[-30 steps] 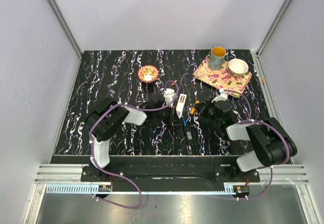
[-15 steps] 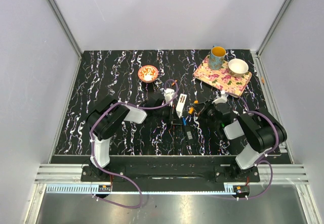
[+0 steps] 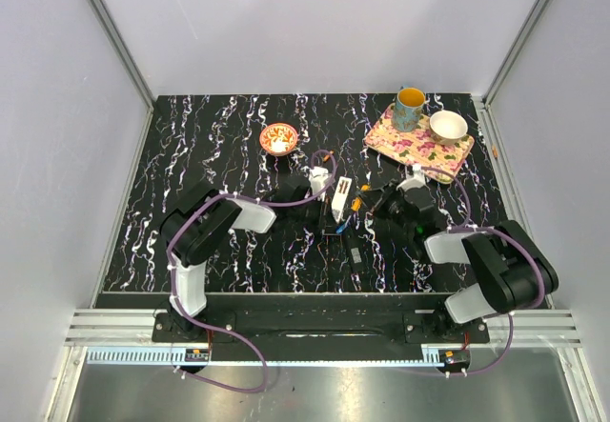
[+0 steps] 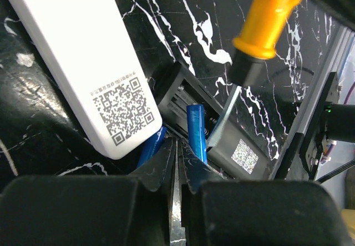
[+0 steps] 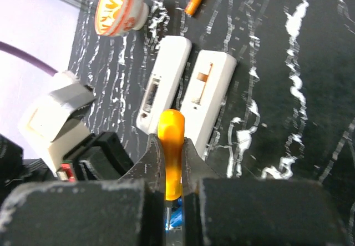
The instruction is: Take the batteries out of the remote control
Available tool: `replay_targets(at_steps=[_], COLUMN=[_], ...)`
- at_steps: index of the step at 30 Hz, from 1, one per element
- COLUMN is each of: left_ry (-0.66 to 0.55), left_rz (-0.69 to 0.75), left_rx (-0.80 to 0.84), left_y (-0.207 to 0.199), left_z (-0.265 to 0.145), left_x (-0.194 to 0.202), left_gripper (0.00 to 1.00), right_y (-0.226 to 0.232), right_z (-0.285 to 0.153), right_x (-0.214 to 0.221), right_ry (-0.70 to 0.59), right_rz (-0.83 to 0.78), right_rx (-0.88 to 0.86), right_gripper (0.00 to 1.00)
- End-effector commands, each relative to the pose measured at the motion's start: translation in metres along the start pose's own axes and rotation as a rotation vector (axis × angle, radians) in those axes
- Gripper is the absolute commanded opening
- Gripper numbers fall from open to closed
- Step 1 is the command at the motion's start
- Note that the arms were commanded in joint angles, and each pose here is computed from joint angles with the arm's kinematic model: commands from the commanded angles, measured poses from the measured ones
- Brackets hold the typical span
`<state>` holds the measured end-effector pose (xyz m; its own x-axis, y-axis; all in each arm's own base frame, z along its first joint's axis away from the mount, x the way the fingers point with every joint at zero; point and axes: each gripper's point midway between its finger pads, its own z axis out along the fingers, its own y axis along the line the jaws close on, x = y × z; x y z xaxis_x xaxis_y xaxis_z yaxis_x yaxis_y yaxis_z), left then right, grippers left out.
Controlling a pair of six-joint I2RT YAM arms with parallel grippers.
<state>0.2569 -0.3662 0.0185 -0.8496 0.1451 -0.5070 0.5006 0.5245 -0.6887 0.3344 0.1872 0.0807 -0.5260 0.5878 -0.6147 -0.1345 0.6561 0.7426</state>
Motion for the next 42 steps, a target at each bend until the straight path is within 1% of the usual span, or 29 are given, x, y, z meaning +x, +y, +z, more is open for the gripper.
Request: replay_targets(at_steps=[1, 4, 9, 10, 13, 14, 16, 17, 20, 21, 23, 24, 26, 27, 28, 30, 31, 32, 33, 34, 35, 37, 39, 41, 42], left_ry=[0.024, 0.011, 0.025, 0.017, -0.012, -0.02, -0.047, -0.058, -0.102, -0.127, -0.141, -0.164, -0.183, -0.212, -0.192, -0.21, -0.156, -0.142, -0.143, -0.12, -0.116, -0.116, -0.098, -0.083, -0.051], left_rz=[0.021, 0.026, 0.032, 0.043, 0.071, 0.078, 0.101, 0.112, 0.143, 0.153, 0.157, 0.163, 0.17, 0.193, 0.192, 0.24, 0.227, 0.231, 0.246, 0.243, 0.251, 0.254, 0.264, 0.271, 0.273], left_rx=[-0.114, -0.126, -0.172, -0.178, -0.169, -0.163, -0.137, -0.126, -0.094, -0.087, -0.101, -0.115, -0.192, -0.265, -0.322, -0.419, -0.478, -0.512, -0.566, -0.596, -0.602, -0.668, -0.69, -0.687, -0.688], left_y=[0.019, 0.018, 0.019, 0.017, 0.006, 0.003, -0.01, -0.014, -0.029, -0.035, -0.033, -0.032, -0.018, -0.006, 0.004, 0.017, 0.029, 0.035, 0.041, 0.047, 0.048, 0.061, 0.071, 0.077, 0.087], left_z=[-0.013, -0.019, -0.031, -0.036, -0.047, -0.05, -0.059, -0.062, -0.074, -0.081, -0.087, -0.094, -0.102, -0.109, -0.113, -0.118, -0.121, -0.122, -0.12, -0.12, -0.116, -0.111, -0.099, -0.088, -0.079], left_x=[0.009, 0.005, 0.006, 0.004, -0.002, -0.004, -0.011, -0.014, -0.023, -0.029, -0.031, -0.037, -0.04, -0.047, -0.042, -0.057, -0.048, -0.051, -0.064, -0.064, -0.068, -0.082, -0.09, -0.092, -0.086], left_gripper=[0.11, 0.14, 0.2, 0.23, 0.28, 0.32, 0.36, 0.4, 0.45, 0.48, 0.53, 0.59, 0.64, 0.73, 0.76, 0.81, 0.83, 0.84, 0.84, 0.84, 0.85, 0.86, 0.87, 0.87, 0.87], right_y=[0.028, 0.03, 0.029, 0.031, 0.034, 0.033, 0.037, 0.036, 0.039, 0.04, 0.041, 0.042, 0.044, 0.048, 0.047, 0.051, 0.049, 0.051, 0.054, 0.051, 0.05, 0.052, 0.054, 0.053, 0.055], right_z=[0.005, 0.01, 0.012, 0.011, 0.01, 0.009, 0.006, 0.005, 0.001, 0.001, -0.003, -0.004, -0.008, -0.01, -0.011, -0.014, -0.016, -0.017, -0.019, -0.02, -0.022, -0.025, -0.028, -0.031, -0.032], right_x=[-0.004, 0.001, 0.002, 0.0, -0.005, -0.008, -0.014, -0.016, -0.024, -0.026, -0.03, -0.031, -0.035, -0.038, -0.039, -0.044, -0.046, -0.046, -0.05, -0.054, -0.056, -0.06, -0.064, -0.064, -0.067], right_ry=[0.023, 0.04, 0.042, 0.038, 0.029, 0.024, 0.008, 0.007, -0.011, -0.016, -0.028, -0.032, -0.045, -0.056, -0.056, -0.073, -0.076, -0.077, -0.088, -0.102, -0.107, -0.116, -0.13, -0.131, -0.137], right_rz=[-0.088, -0.091, -0.101, -0.106, -0.135, -0.146, -0.163, -0.177, -0.201, -0.21, -0.218, -0.222, -0.226, -0.228, -0.231, -0.241, -0.246, -0.255, -0.261, -0.264, -0.273, -0.282, -0.291, -0.295, -0.296], right_rx=[-0.031, -0.034, -0.026, -0.028, -0.024, -0.011, -0.012, -0.001, 0.007, 0.01, 0.015, 0.014, 0.017, 0.008, 0.017, 0.014, 0.026, 0.021, 0.015, 0.04, 0.044, 0.049, 0.049, 0.055, 0.053], right_gripper=[0.0, 0.0, 0.0, 0.0, 0.0, 0.0, 0.0, 0.0, 0.0, 0.0, 0.0, 0.0, 0.0, 0.0, 0.0, 0.0, 0.0, 0.0, 0.0, 0.0, 0.0, 0.0, 0.0, 0.0, 0.0])
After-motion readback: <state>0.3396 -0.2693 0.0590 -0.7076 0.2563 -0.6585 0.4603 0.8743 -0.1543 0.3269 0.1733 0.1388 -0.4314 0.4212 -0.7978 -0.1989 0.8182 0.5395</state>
